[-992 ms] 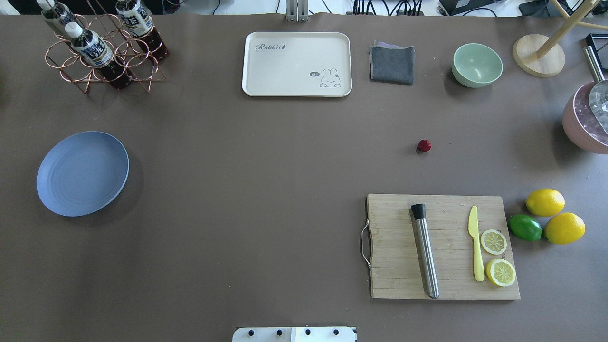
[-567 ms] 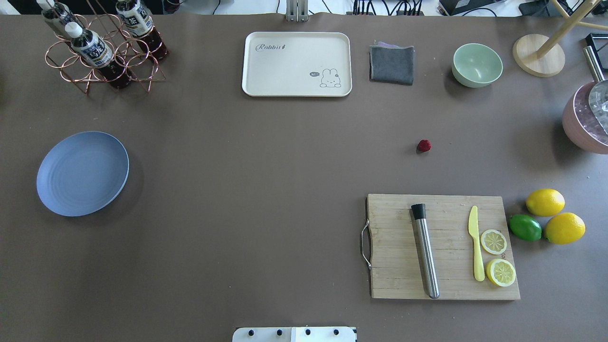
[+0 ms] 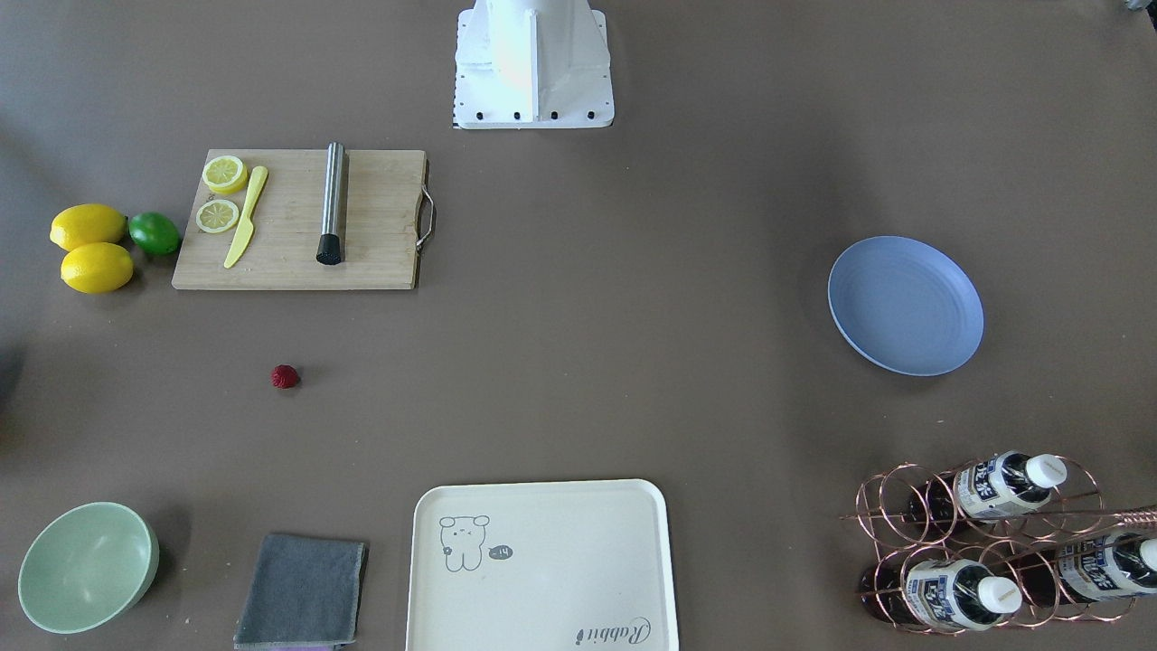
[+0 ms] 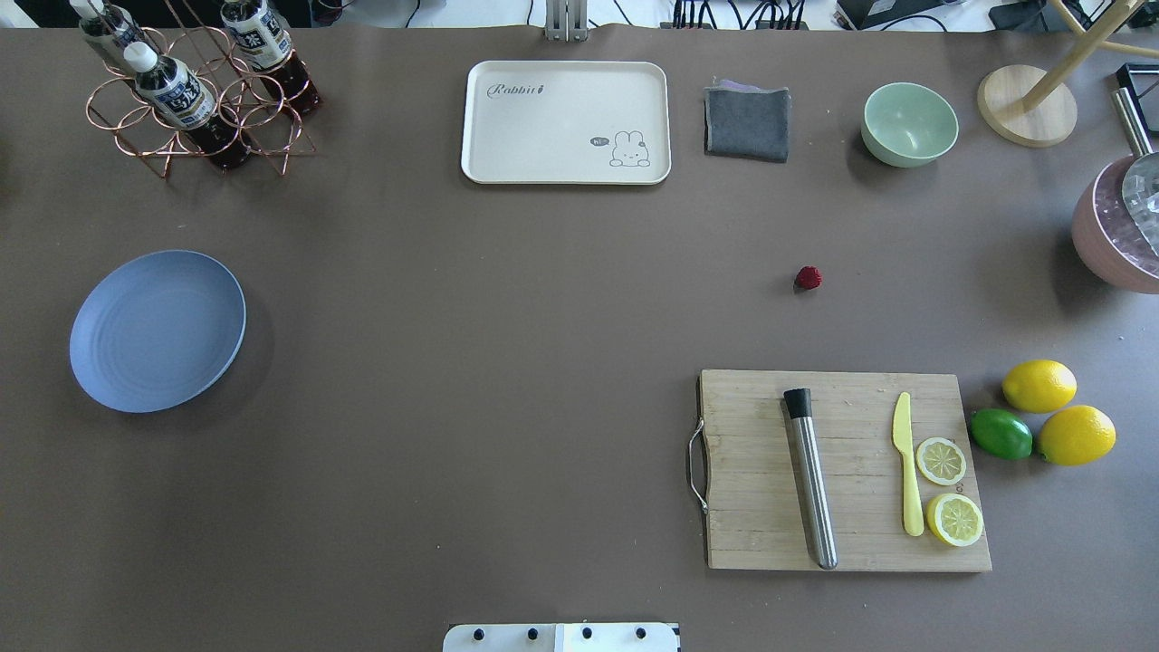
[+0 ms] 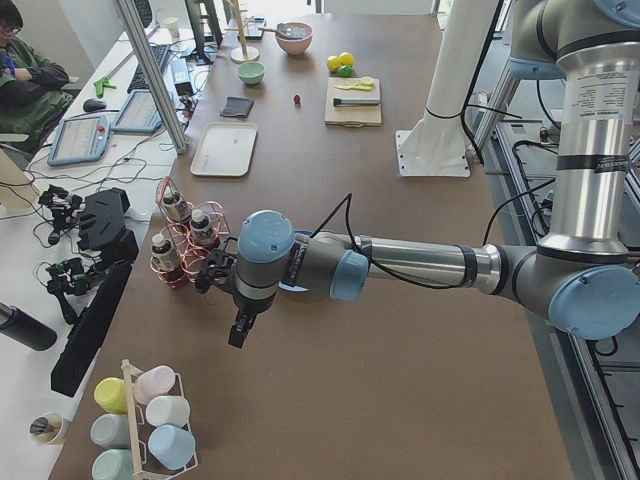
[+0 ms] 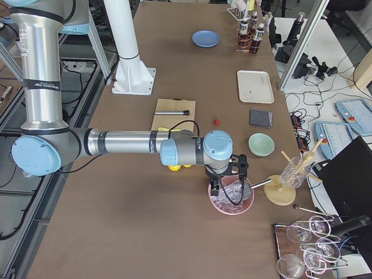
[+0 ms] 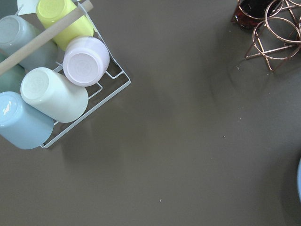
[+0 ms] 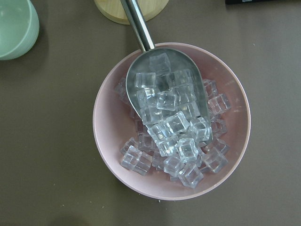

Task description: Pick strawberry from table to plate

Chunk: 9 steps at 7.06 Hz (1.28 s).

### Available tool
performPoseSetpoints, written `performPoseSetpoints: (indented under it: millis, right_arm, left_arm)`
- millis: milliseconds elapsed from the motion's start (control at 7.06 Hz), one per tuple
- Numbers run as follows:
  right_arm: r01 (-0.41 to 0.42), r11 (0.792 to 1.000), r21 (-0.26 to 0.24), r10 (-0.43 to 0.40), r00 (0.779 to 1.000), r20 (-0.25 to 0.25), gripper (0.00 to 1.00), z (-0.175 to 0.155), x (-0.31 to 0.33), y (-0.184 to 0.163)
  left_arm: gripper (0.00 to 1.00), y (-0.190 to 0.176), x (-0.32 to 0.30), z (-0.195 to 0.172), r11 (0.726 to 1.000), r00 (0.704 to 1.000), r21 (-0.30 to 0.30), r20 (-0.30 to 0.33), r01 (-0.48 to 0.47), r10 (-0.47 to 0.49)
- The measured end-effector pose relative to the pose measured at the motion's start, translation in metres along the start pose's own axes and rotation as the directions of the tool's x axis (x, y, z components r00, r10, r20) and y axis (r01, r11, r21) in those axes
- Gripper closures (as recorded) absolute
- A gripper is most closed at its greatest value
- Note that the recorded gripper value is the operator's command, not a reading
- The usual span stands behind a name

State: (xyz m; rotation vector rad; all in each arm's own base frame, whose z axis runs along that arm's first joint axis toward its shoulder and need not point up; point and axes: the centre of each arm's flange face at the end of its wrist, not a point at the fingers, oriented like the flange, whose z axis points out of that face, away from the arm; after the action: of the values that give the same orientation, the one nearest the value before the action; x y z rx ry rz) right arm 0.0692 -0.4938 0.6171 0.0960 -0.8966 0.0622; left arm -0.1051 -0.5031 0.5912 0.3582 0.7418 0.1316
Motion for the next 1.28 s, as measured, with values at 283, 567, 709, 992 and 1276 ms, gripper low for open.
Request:
performPoseSetpoints:
  millis: [283, 567, 709, 992, 1276]
  right_arm:
    - [0.077, 0.997, 0.010, -0.077, 0.997, 0.028, 0.00, 0.022, -0.010, -0.003]
    - [0.120, 0.993, 0.006, -0.120, 0.992, 0.041, 0.00, 0.035, -0.034, -0.012]
    - [0.126, 0.992, 0.000, -0.126, 0.991, 0.047, 0.00, 0.040, -0.047, -0.017]
    - [0.086, 0.996, 0.000, -0.085, 0.995, 0.060, 0.00, 0.045, -0.078, -0.025]
    - [0.064, 0.998, 0.000, -0.063, 0.996, 0.068, 0.00, 0.049, -0.099, -0.029]
  left_arm:
    - [0.01, -0.006, 0.010, 0.008, 1.000, 0.999, 0.007, -0.044, -0.014, 0.015]
    - [0.01, -0.013, 0.047, 0.038, 0.999, 0.995, 0.024, -0.100, 0.021, -0.018]
    - [0.01, -0.011, 0.065, 0.064, 0.998, 0.990, 0.036, -0.134, 0.045, -0.040]
    - [0.02, 0.007, 0.095, 0.125, 0.994, 0.973, 0.040, -0.214, 0.097, -0.087]
    - [0.02, 0.032, 0.132, 0.175, 0.989, 0.947, 0.018, -0.294, 0.144, -0.133]
